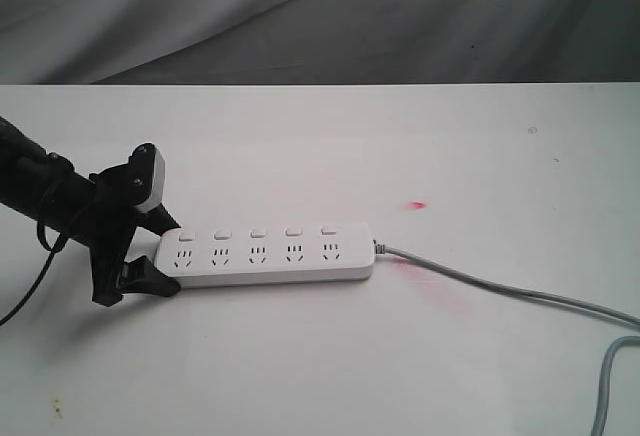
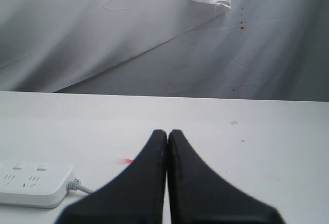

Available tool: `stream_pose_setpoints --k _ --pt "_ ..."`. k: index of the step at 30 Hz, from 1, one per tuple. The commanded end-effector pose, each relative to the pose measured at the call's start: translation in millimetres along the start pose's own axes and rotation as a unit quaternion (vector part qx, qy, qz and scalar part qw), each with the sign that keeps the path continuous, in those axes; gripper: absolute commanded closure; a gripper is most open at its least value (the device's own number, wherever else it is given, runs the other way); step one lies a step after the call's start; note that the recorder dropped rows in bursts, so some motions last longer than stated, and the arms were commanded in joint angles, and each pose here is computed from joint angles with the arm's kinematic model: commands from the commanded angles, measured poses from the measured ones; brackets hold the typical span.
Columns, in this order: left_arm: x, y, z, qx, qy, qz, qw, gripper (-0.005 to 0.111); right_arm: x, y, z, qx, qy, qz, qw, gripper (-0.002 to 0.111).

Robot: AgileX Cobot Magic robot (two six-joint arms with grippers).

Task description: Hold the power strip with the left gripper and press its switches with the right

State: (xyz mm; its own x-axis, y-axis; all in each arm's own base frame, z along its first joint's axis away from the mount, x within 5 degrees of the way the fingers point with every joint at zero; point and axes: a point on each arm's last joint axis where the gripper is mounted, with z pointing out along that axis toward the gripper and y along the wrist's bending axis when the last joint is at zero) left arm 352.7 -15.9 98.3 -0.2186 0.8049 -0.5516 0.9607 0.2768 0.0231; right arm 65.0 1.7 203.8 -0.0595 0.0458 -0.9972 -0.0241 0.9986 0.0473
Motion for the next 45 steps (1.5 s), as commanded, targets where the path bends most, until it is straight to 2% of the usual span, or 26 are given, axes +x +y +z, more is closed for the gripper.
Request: stream_pose_setpoints --k 1,5,7,11,15,19,23,32,41,45 --pt "-2.9 0.6 0.4 0.001 -0.003 0.005 1.000 0.037 -0.3 -0.5 -0.4 0.004 -0.007 -0.002 1.000 0.108" --pt "-2.9 0.6 0.4 0.001 -0.003 0.005 1.000 0.037 -9.8 -0.3 -2.2 0.005 0.003 -0.002 1.000 0.108" --pt "-2.9 0.6 0.4 0.001 -0.003 0.005 1.000 0.037 -24.7 0.0 -6.6 0.009 0.028 -0.001 1.000 0.108" --pt "-2.9 0.6 0.4 0.001 -0.003 0.005 1.000 0.037 -68.9 1.6 -14.6 0.013 0.043 0.000 0.999 0.108" --pt "-2.9 0.6 0.4 0.001 -0.003 0.005 1.000 0.037 -113.5 3.5 -3.6 0.014 0.059 -0.001 0.998 0.108" --pt "-2.9 0.6 0.4 0.001 -0.003 0.005 1.000 0.037 -143.2 6.0 16.2 0.011 0.129 0.002 0.992 0.108" --pt "-2.9 0.6 0.4 0.001 -0.003 0.005 1.000 0.037 -148.2 16.5 37.9 -0.025 0.235 0.019 0.972 0.108" --pt "-2.9 0.6 0.4 0.001 -0.003 0.005 1.000 0.037 -122.3 57.8 88.1 -0.124 0.345 0.008 0.930 0.108" --pt "-2.9 0.6 0.4 0.001 -0.003 0.005 1.000 0.037 -104.5 86.5 115.5 -0.163 0.382 0.020 0.909 0.108" --pt "-2.9 0.6 0.4 0.001 -0.003 0.005 1.000 0.037 -112.5 96.8 129.3 -0.200 0.396 -0.038 0.895 0.108"
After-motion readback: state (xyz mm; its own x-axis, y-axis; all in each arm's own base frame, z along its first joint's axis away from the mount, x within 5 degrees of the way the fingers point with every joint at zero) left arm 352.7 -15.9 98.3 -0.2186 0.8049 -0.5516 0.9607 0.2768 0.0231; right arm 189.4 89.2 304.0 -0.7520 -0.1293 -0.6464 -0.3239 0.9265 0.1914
